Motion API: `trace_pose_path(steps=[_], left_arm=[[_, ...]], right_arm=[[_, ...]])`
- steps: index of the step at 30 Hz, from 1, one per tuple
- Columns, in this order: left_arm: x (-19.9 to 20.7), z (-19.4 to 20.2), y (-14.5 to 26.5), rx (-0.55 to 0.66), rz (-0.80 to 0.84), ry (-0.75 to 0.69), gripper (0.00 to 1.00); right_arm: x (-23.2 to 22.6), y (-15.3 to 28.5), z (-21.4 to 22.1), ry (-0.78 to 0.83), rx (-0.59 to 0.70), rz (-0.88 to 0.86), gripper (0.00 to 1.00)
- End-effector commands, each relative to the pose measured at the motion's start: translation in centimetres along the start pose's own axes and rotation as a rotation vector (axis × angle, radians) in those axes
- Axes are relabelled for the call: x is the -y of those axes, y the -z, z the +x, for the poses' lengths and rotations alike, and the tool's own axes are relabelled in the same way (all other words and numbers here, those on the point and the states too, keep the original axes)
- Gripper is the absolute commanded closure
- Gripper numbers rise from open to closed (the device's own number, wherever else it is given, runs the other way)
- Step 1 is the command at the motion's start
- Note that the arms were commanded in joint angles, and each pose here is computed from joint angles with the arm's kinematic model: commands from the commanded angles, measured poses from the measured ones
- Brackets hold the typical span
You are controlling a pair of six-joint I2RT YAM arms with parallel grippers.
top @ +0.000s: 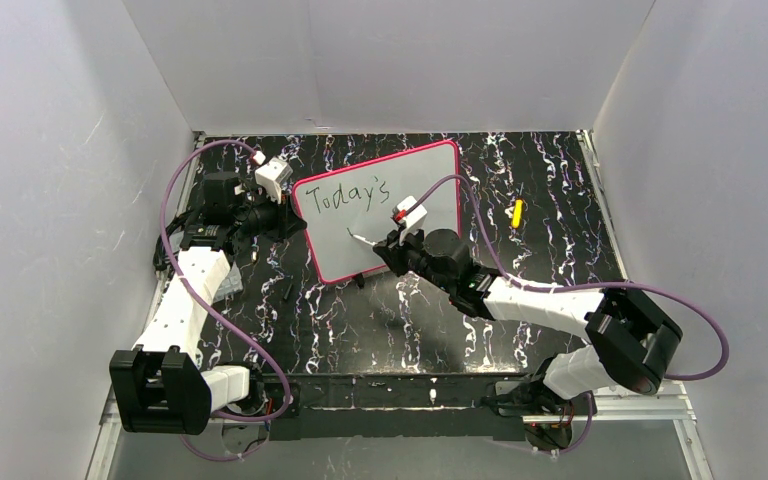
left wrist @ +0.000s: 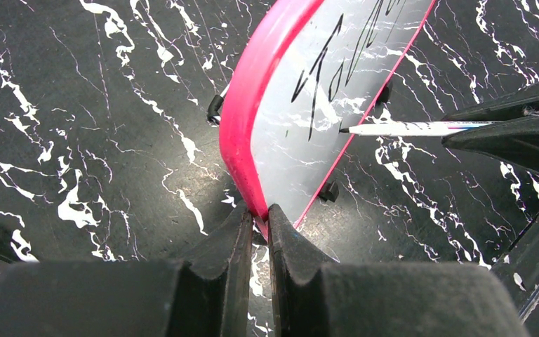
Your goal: Write a sentence on the whiteboard
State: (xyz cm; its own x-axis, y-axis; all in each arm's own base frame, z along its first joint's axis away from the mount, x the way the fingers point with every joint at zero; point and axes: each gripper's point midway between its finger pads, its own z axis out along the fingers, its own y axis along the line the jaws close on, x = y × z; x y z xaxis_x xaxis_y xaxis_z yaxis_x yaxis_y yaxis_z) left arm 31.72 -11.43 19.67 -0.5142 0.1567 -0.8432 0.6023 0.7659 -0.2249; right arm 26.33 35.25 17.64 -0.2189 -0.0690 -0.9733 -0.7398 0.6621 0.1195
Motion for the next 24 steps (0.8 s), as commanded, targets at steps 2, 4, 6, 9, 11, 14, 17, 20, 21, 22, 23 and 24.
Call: trace_pose_path(steps=[2,4,6,9,11,14,17,20,21,22,23,24], left_arm=[[0.4,0.9,0.2,-0.04,0.006,0.013,1.0],[0.4,0.9,0.2,-0.04,0.006,0.012,1.0],[0.4,0.9,0.2,-0.04,0.007,0.013,1.0],[0.4,0.9,0.2,-0.039,0.006,0.012,1.0],[0.4,0.9,0.2,-0.04,0.007,0.014,1.0],[0.4,0.9,0.2,-0.04,0.006,0.013,1.0],[0.4,1.0,0.2,-0.042,0.007,0.014,1.0],[0.4,1.0,0.2,-0.042,0.006,0.013,1.0],[0.4,1.0,0.2,-0.042,0.005,0.014,1.0],[0.4,1.0,0.2,-0.042,0.004,0.014,1.0],[0.4,1.0,0.2,-0.042,0.005,0.014,1.0],[0.4,1.0,0.2,-0.042,0.005,0.014,1.0]], right_arm=[[1.1,0.1,-6.2,0.015,0.176,0.069,0.99],[1.1,0.2,-6.5,0.016,0.183,0.071,0.99],[1.1,0.4,-6.7,0.015,0.19,0.07,0.99],[1.1,0.5,-7.0,0.012,0.2,0.071,0.99],[1.1,0.6,-7.0,0.012,0.201,0.07,0.99],[1.2,0.4,-6.5,0.013,0.184,0.077,0.99],[1.4,0.3,-5.3,0.016,0.154,0.081,0.99],[1.4,0.2,-4.1,0.017,0.121,0.082,0.99],[1.5,0.2,-3.7,0.017,0.11,0.082,0.99],[1.6,0.3,-3.3,0.019,0.1,0.083,0.99],[1.6,0.3,-3.0,0.019,0.092,0.084,0.99],[1.6,0.4,-2.7,0.017,0.084,0.086,0.99]])
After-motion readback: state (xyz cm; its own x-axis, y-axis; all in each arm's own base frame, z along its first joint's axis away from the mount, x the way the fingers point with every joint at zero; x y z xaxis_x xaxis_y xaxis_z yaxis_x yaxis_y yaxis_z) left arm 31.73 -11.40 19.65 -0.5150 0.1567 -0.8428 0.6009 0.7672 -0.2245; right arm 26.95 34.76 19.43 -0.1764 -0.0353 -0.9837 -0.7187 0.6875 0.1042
